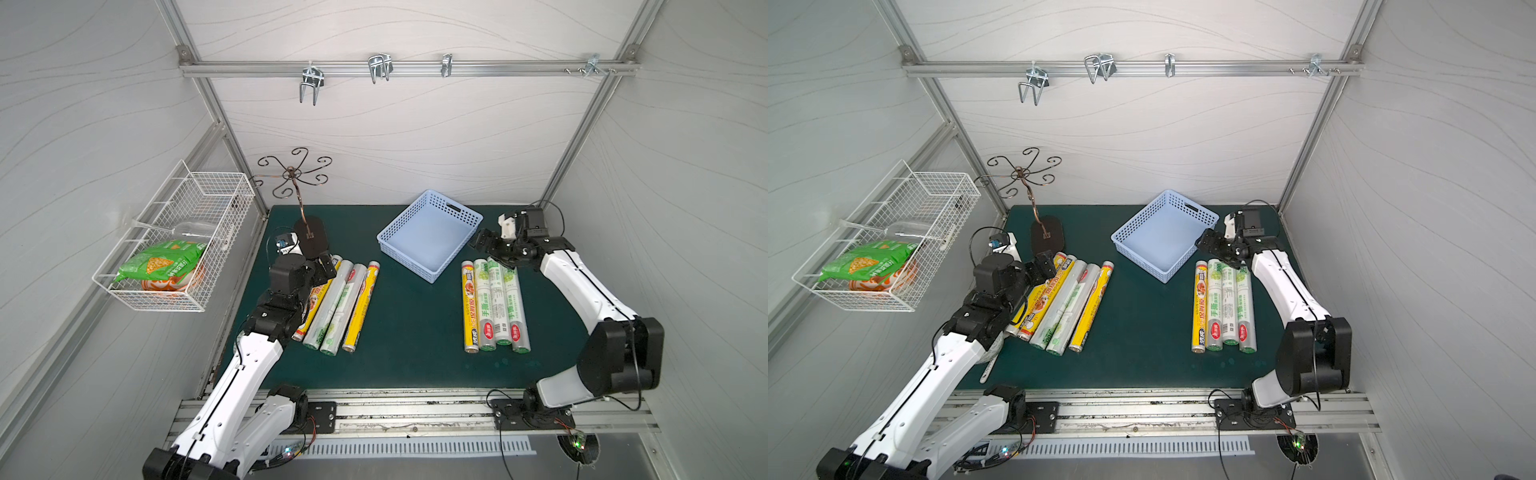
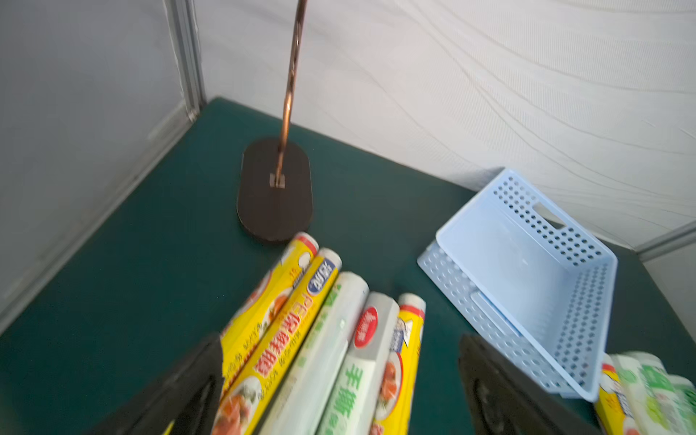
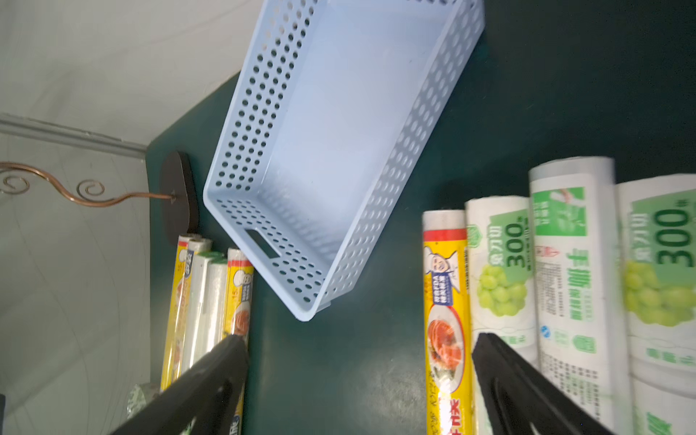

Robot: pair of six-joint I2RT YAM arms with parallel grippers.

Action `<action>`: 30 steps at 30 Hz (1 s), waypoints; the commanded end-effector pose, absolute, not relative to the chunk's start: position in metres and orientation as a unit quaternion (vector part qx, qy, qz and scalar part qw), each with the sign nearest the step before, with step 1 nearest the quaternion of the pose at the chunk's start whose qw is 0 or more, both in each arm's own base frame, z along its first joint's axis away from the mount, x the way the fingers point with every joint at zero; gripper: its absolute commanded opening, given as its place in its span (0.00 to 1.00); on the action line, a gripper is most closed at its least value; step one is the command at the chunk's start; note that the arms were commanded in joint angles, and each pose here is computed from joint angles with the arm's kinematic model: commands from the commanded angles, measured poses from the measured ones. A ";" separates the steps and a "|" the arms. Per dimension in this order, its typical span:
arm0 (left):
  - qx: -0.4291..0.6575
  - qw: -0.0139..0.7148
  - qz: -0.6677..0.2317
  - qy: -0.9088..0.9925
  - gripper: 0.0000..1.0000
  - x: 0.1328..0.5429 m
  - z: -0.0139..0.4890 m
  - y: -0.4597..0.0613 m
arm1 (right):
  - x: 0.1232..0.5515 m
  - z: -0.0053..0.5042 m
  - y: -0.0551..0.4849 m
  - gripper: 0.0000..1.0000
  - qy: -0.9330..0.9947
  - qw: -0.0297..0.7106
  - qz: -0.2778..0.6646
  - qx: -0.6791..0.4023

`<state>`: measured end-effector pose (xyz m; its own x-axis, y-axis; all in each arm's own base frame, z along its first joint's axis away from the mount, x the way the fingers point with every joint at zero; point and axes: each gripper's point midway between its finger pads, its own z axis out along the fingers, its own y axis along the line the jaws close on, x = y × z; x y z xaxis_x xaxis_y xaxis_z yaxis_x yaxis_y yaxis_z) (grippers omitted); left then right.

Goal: Put the plastic wrap into the basket
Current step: Move the basket to the center of the board.

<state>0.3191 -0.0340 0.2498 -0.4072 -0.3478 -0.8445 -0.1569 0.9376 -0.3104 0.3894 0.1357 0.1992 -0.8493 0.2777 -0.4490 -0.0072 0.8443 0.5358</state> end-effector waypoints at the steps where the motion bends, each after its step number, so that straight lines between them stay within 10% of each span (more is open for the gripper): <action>1: -0.141 0.462 -0.162 0.861 1.00 0.297 0.248 -0.058 | 0.381 0.189 0.158 0.96 0.936 0.216 0.269 0.061; 30: -0.147 0.409 -0.195 0.879 1.00 0.292 0.219 -0.071 | 0.465 0.089 0.183 0.64 0.985 0.128 0.114 0.033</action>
